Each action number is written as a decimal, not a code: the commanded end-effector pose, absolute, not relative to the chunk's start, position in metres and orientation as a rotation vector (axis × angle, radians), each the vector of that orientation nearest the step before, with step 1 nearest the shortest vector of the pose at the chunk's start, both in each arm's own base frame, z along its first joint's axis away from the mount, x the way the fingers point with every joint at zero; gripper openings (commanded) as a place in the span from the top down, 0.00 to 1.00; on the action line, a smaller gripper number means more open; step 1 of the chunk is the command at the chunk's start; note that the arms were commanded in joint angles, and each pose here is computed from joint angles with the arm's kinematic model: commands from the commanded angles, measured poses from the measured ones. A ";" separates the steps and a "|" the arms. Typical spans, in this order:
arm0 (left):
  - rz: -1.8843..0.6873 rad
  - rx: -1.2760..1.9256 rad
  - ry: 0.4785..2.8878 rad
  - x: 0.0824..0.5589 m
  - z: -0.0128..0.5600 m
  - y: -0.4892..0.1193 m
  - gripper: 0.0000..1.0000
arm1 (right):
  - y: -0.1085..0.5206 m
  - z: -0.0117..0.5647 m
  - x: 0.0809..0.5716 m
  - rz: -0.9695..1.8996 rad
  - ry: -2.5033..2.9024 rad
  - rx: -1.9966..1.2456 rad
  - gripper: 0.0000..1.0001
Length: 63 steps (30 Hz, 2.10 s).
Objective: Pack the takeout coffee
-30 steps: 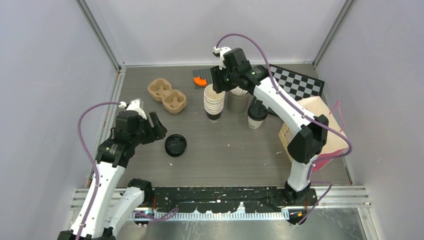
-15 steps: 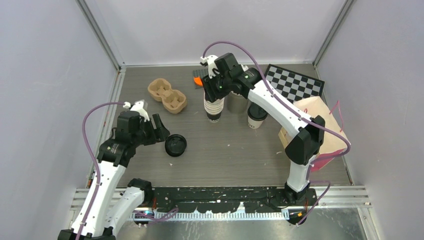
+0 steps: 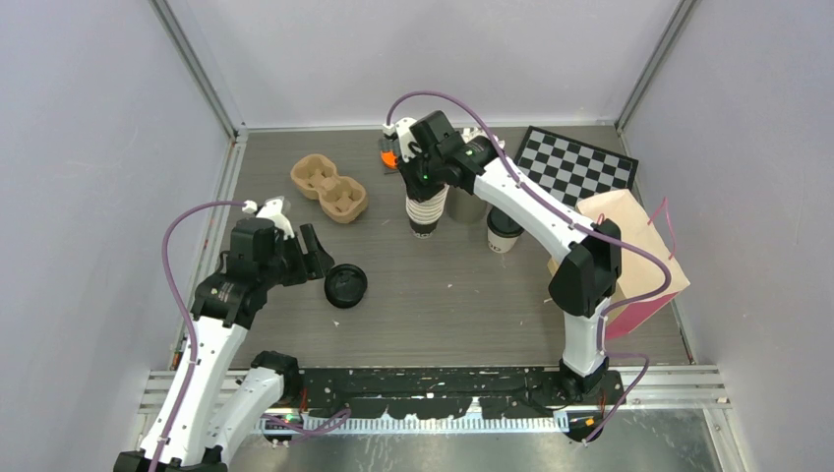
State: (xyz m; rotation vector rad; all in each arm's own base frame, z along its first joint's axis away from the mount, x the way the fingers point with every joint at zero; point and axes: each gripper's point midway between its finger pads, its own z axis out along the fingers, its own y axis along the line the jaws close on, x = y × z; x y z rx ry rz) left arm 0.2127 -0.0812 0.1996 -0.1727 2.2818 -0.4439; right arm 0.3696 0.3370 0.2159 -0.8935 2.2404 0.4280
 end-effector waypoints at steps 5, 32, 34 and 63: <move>-0.446 -0.142 2.254 0.215 0.204 -0.082 0.31 | 0.357 0.248 0.385 0.428 2.078 -0.911 0.88; -0.444 -0.145 2.251 0.215 0.205 -0.081 0.32 | 0.394 0.273 0.393 0.318 1.947 -0.983 0.71; -0.442 -0.147 2.250 0.215 0.205 -0.081 0.32 | 0.393 0.272 0.392 0.314 1.951 -0.988 0.73; -0.435 -0.149 2.242 0.215 0.207 -0.079 0.33 | 0.394 0.255 0.396 0.297 2.009 -0.960 0.75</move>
